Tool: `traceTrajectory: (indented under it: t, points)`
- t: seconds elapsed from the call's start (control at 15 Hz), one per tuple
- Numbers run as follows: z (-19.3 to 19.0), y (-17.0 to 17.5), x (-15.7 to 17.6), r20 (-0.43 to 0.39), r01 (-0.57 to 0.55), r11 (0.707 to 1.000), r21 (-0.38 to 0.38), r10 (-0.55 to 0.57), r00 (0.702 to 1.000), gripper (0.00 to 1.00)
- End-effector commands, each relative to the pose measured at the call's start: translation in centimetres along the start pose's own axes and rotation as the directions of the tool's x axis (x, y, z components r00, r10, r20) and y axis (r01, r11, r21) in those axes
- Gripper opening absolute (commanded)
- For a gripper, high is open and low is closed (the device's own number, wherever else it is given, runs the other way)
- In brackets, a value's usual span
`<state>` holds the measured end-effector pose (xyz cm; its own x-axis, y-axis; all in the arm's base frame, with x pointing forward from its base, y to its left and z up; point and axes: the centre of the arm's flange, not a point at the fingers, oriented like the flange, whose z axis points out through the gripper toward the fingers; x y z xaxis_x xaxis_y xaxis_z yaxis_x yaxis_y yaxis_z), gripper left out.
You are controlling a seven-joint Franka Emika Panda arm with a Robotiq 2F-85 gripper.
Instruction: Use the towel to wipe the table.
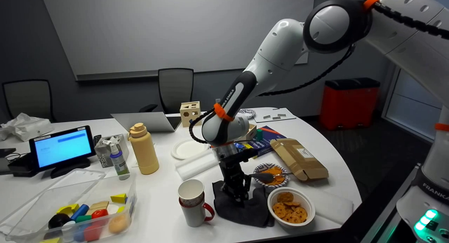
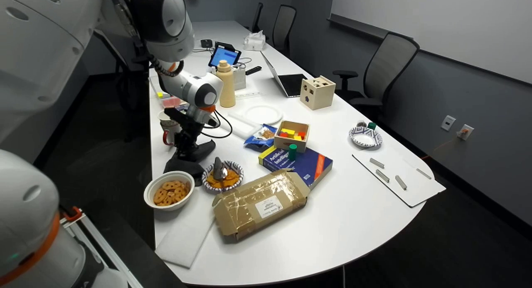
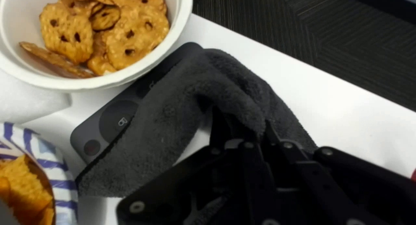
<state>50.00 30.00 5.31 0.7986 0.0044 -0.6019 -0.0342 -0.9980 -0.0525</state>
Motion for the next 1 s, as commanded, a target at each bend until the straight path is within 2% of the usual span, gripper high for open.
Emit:
traceTrajectory:
  t: [0.0,0.13,0.33,0.6,0.93]
  points:
    - [1.2,-1.2,-0.8,0.036,0.039,0.999,0.036,-0.04,0.999,0.02]
    - [1.0,-2.1,-0.6,-0.002,0.05,0.998,0.048,-0.05,0.999,0.02]
    - [-0.1,-2.7,0.5,-0.101,0.032,0.997,0.065,-0.025,0.995,0.02]
    - [-2.1,-2.5,2.6,-0.256,0.0,0.998,0.066,0.017,0.966,0.02]
    - [-5.0,-3.4,3.6,-0.334,0.023,0.995,0.101,0.013,0.943,0.02]
